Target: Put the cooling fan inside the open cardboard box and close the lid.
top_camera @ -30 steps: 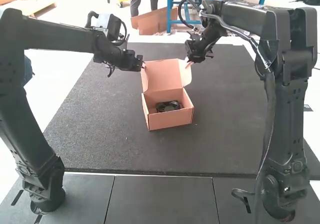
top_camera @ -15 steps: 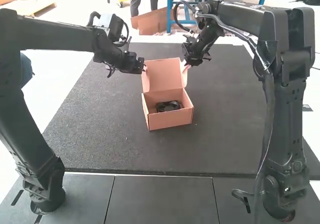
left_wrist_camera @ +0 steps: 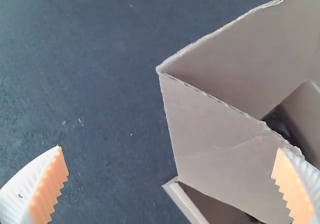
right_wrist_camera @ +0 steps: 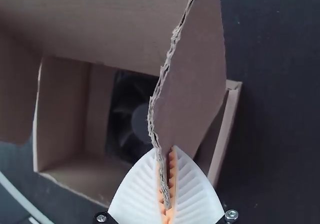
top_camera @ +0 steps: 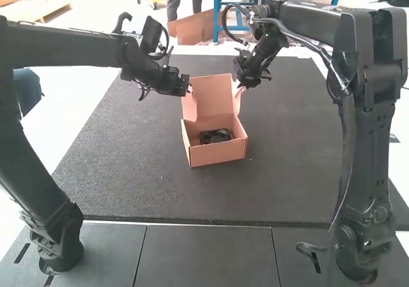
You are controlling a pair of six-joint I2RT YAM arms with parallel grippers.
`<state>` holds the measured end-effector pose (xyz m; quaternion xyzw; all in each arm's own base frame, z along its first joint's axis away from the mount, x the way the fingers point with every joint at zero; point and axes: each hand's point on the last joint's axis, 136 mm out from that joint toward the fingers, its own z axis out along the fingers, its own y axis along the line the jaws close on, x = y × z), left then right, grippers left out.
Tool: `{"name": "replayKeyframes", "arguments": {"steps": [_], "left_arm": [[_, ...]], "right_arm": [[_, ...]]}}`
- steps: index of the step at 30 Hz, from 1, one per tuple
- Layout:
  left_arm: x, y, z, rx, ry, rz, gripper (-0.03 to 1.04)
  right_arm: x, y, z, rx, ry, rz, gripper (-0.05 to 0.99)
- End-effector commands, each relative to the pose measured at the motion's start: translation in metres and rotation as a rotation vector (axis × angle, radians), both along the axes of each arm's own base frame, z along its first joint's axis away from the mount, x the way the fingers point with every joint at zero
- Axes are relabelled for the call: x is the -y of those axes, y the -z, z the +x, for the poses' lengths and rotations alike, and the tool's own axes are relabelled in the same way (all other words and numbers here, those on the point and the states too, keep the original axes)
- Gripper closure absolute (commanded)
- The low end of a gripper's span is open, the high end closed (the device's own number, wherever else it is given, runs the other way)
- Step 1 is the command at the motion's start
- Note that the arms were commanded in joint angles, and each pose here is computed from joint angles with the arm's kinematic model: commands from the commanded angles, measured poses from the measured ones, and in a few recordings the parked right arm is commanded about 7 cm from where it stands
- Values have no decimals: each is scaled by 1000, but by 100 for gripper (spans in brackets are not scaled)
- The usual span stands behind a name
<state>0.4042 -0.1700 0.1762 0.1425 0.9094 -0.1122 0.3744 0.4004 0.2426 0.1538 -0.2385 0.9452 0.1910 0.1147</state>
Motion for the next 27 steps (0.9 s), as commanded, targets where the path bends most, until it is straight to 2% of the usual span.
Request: {"name": "replayKeyframes", "arguments": {"steps": [1, 8, 14, 27], "left_arm": [[9, -7, -10, 14, 28, -11, 4], [8, 6, -22, -4, 37, 4, 4], [1, 10, -27, -4, 21, 25, 4], [-1, 16, -37, -1, 31, 27, 4]], "right_arm": [[-2, -15, -13, 8, -4, 14, 94], [2, -11, -27, -23, -8, 19, 94], [4, -8, -38, -38, -14, 21, 94], [-6, -1, -54, -57, -50, 51, 94]]}}
